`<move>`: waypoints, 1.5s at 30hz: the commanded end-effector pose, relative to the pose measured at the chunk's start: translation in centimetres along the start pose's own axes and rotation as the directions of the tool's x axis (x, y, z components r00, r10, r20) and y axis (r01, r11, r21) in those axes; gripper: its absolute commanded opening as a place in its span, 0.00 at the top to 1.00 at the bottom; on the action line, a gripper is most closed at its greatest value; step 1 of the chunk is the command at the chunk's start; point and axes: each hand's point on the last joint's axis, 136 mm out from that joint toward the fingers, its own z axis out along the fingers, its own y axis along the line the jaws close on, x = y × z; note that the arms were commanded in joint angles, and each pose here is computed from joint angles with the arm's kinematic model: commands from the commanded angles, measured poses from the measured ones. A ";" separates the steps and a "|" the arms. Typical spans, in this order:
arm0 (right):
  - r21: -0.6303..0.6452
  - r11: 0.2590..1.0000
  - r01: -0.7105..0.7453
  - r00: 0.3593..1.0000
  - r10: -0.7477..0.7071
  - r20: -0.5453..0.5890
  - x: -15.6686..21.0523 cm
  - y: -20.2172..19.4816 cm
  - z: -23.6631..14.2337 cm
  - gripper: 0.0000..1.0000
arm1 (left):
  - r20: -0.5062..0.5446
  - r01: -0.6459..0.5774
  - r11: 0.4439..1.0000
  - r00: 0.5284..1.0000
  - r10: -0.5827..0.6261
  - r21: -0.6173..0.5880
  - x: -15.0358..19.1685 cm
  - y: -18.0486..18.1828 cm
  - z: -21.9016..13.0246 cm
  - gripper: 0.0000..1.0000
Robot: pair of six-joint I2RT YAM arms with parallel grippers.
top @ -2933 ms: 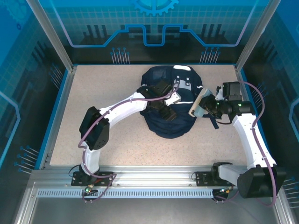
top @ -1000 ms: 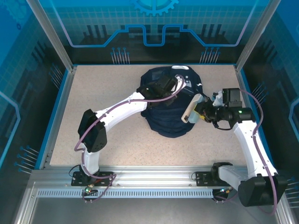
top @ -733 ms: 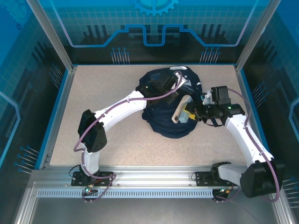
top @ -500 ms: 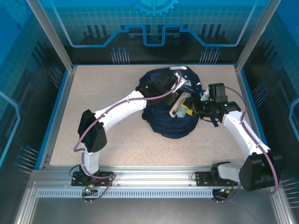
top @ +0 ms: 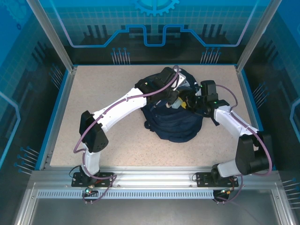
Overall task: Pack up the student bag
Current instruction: Place the loose stationery in the student bag, then move the loose stationery into the student bag.
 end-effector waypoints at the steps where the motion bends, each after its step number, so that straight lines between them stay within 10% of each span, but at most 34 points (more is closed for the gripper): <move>1: -0.077 0.996 0.054 0.999 -0.054 0.004 -0.5 3.3 0.1 0.54 | 0.165 0.038 0.997 0.985 -0.048 0.065 -5.2 -1.3 -3.7 1.00; 10: 0.125 0.989 0.076 0.993 -0.087 0.085 0.6 0.2 -4.3 0.38 | 0.155 0.023 0.998 0.987 -0.032 0.062 -5.0 -1.4 -3.1 1.00; 20: 0.181 0.980 0.087 0.995 -0.095 0.035 1.5 -1.3 -3.3 0.63 | 0.142 0.018 0.996 0.989 -0.030 0.089 -4.7 -1.9 -2.7 1.00; 31: -0.043 0.976 0.212 0.977 -0.213 -0.015 1.7 3.9 1.5 0.80 | 0.132 0.037 0.994 0.990 -0.051 0.103 -4.4 -2.1 -2.5 1.00; 45: 0.136 0.973 0.185 0.982 -0.188 0.014 1.7 -0.8 -2.2 0.66 | 0.099 0.053 0.993 0.993 -0.064 0.105 -3.4 -2.1 -1.8 0.95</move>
